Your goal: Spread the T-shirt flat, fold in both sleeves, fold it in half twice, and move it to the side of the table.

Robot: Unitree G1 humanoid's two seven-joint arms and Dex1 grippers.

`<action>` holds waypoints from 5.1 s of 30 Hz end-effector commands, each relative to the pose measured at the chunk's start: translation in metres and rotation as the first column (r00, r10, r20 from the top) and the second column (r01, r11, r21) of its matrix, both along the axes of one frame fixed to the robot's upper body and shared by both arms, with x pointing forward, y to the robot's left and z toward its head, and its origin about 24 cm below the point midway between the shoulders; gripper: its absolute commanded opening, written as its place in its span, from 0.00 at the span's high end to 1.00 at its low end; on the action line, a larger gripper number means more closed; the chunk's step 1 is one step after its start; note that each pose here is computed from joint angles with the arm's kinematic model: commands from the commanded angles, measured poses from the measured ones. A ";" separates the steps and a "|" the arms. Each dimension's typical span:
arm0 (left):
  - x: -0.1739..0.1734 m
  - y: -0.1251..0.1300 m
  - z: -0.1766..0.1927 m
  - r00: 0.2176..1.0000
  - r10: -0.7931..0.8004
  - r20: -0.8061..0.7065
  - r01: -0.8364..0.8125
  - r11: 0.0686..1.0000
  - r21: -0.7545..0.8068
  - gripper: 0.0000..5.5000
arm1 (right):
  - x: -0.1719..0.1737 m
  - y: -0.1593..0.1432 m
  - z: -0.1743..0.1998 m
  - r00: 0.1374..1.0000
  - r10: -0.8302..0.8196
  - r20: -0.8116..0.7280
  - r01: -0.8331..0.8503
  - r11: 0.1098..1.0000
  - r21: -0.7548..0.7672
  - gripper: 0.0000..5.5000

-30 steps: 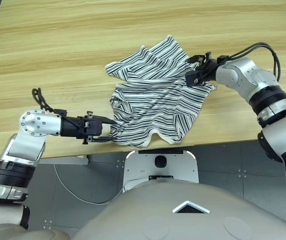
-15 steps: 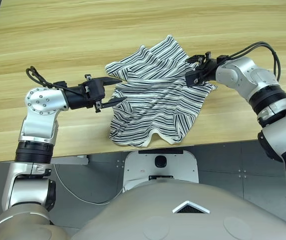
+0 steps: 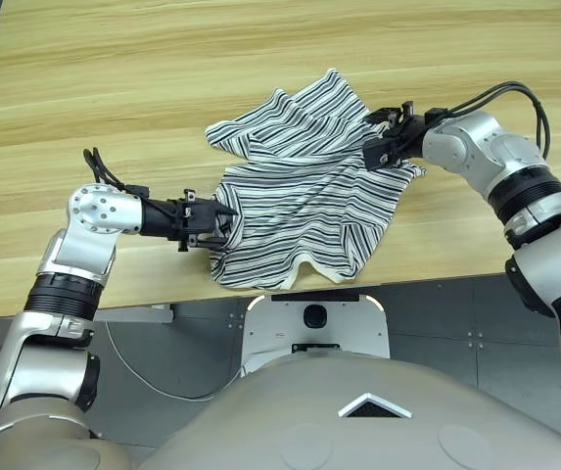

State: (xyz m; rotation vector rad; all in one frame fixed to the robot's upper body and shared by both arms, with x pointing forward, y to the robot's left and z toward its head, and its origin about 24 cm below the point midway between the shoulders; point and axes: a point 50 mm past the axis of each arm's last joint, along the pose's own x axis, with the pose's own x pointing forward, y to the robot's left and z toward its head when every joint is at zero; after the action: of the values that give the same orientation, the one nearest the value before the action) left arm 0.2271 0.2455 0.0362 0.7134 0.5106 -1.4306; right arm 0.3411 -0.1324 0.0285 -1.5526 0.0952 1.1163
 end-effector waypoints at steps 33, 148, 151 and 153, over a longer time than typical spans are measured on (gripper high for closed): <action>0.038 0.082 0.054 0.884 0.464 0.057 -0.413 0.833 -0.368 0.55 | -0.046 -0.028 -0.063 0.974 0.011 -0.225 -0.062 0.972 -0.224 0.51; 0.096 -0.032 -0.057 0.834 -0.463 0.300 0.000 0.544 0.839 0.55 | -0.135 -0.056 0.027 0.857 0.063 -0.511 -0.174 0.970 -0.172 0.51; 0.100 -0.019 -0.052 0.796 -0.497 0.346 -0.069 0.493 0.867 0.55 | -0.127 -0.046 0.034 0.889 0.106 -0.446 -0.184 0.973 -0.136 0.51; 0.101 -0.010 -0.050 0.761 -0.543 0.355 -0.097 0.445 0.890 0.55 | -0.122 -0.035 0.042 0.911 0.148 -0.385 -0.196 0.977 -0.089 0.51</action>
State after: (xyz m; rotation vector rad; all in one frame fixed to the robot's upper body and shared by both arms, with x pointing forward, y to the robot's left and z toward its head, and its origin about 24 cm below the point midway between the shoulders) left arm 0.3601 0.2103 0.0232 2.0949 0.4864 -0.8637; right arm 0.2149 -0.1777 0.0671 -1.4510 0.3653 1.5898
